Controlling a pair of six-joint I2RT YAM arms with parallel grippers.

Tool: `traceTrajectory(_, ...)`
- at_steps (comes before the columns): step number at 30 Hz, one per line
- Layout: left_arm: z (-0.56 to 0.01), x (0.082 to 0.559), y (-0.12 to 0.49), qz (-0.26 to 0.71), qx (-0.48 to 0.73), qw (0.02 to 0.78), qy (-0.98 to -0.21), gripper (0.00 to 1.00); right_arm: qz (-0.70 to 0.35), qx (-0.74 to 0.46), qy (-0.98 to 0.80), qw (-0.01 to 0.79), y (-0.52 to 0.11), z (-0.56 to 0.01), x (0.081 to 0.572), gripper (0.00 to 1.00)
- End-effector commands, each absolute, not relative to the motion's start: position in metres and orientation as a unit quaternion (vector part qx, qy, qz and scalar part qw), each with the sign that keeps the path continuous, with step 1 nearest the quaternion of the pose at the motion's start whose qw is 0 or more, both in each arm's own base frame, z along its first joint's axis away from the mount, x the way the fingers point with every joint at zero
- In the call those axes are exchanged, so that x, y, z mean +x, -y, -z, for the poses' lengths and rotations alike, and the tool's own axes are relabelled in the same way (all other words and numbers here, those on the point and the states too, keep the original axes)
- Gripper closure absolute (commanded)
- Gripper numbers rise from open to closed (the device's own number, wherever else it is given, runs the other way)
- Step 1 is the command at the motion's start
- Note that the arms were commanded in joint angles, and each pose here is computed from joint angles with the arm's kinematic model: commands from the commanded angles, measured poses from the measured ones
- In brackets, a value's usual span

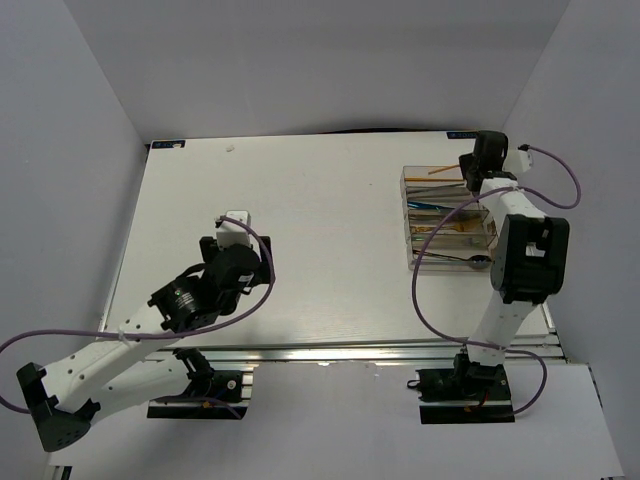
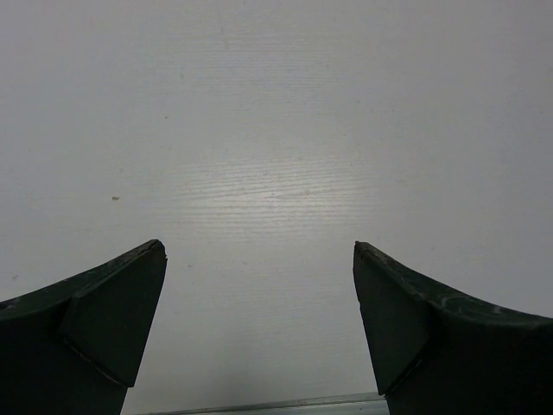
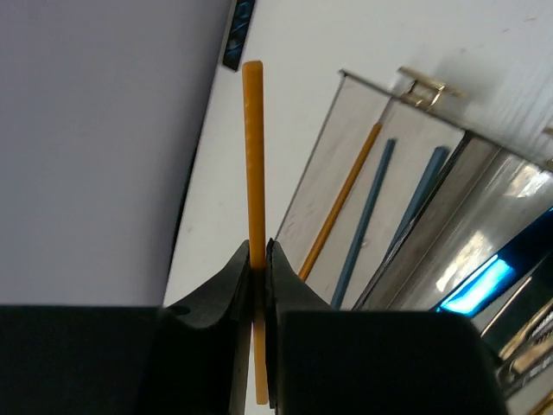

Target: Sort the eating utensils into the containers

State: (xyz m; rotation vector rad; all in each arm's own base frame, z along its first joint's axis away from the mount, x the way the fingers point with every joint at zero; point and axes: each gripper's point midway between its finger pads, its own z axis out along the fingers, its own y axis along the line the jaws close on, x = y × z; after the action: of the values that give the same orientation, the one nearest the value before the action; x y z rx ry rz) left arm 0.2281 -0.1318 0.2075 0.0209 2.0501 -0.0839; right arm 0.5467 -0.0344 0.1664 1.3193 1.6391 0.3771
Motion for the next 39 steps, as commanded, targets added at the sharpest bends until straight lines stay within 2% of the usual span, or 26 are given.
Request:
traceTrajectory(1, -0.212, 0.230, 0.139, 0.051, 0.021, 0.526, -0.849, 0.02, -0.151, 0.555, -0.639, 0.512, 0.049, -0.174, 0.574, 1.00)
traceTrajectory(14, -0.209, 0.229, 0.143, 0.055, 0.033, 0.518, -0.853, 0.02, -0.196, 0.525, -0.649, 0.514, 0.020, -0.133, 0.612, 0.99)
traceTrajectory(15, -0.210, 0.228, 0.143, 0.056, 0.032, 0.519, -0.852, 0.02, -0.207, 0.520, -0.648, 0.517, 0.015, -0.136, 0.614, 0.96)
traceTrajectory(17, -0.211, 0.228, 0.142, 0.058, 0.030, 0.521, -0.851, 0.02, -0.210, 0.521, -0.650, 0.512, 0.011, -0.131, 0.611, 0.82)
traceTrajectory(19, -0.211, 0.228, 0.142, 0.059, 0.030, 0.521, -0.851, 0.02, -0.213, 0.518, -0.651, 0.513, 0.008, -0.134, 0.609, 0.75)
traceTrajectory(21, -0.212, 0.228, 0.142, 0.060, 0.031, 0.522, -0.851, 0.02, -0.205, 0.516, -0.651, 0.518, 0.011, -0.137, 0.607, 0.72)
traceTrajectory(26, -0.217, 0.226, 0.141, 0.069, 0.026, 0.528, -0.846, 0.02, -0.188, 0.509, -0.661, 0.518, 0.014, -0.144, 0.599, 0.52)
traceTrajectory(33, -0.224, 0.224, 0.137, 0.079, 0.018, 0.538, -0.839, 0.02, -0.148, 0.507, -0.664, 0.530, 0.026, -0.163, 0.586, 0.45)
traceTrajectory(39, -0.228, 0.226, 0.127, 0.064, -0.002, 0.547, -0.835, 0.02, -0.139, 0.468, -0.681, 0.547, 0.024, -0.212, 0.580, 0.42)
